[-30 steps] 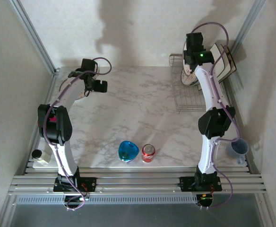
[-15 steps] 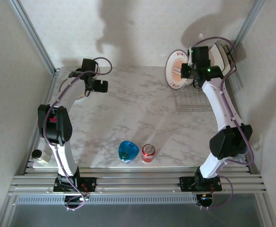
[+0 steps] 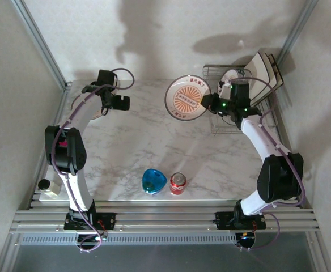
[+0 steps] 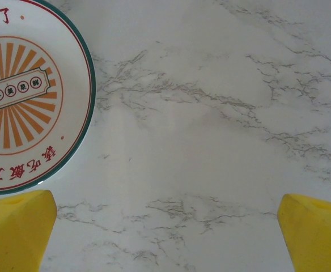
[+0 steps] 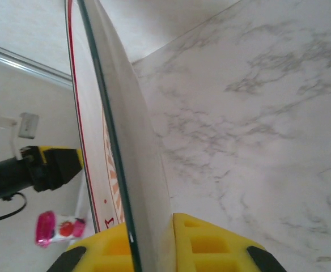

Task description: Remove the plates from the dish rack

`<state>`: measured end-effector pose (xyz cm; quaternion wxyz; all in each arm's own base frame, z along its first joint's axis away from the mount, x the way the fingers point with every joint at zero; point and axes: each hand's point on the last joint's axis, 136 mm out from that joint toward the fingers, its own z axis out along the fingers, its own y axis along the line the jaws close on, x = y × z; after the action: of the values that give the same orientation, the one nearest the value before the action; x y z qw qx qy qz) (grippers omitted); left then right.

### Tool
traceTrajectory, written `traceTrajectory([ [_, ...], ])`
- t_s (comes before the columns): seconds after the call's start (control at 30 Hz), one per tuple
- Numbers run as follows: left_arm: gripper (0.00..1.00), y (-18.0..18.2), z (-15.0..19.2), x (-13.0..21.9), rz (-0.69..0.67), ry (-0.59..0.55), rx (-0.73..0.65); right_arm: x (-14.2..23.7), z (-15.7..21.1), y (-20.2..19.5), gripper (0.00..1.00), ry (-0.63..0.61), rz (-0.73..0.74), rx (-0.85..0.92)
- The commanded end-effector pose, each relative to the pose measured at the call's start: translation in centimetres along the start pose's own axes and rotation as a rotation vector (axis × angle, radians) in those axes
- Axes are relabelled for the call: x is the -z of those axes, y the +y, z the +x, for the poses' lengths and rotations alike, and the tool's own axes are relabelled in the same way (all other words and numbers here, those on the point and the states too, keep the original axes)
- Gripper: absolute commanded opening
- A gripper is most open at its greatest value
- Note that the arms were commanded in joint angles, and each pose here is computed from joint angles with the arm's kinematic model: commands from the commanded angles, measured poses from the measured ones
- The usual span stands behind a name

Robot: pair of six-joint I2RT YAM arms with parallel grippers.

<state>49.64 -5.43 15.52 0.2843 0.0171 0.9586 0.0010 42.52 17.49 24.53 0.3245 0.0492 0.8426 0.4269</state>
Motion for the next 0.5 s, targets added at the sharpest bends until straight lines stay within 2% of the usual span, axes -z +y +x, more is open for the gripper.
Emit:
traceTrajectory([
  [0.0,0.99,-0.7,-0.9,1.6,0.017,-0.037,-0.004,0.6,-2.1,4.1,0.00,-0.066,-0.204,0.014],
  [0.27,0.99,-1.3,-1.5,1.9,0.049,-0.053,-0.003,-0.1,-1.7,3.2,0.00,-0.058,-0.195,0.000],
  [0.33,0.99,-3.3,-1.8,2.4,0.164,-0.074,-0.015,-0.2,-1.6,2.9,0.00,-0.056,-0.196,-0.009],
  [0.47,1.00,-8.2,-3.0,5.3,0.500,-0.183,-0.007,-0.5,-1.4,2.6,0.00,-0.055,-0.199,-0.019],
])
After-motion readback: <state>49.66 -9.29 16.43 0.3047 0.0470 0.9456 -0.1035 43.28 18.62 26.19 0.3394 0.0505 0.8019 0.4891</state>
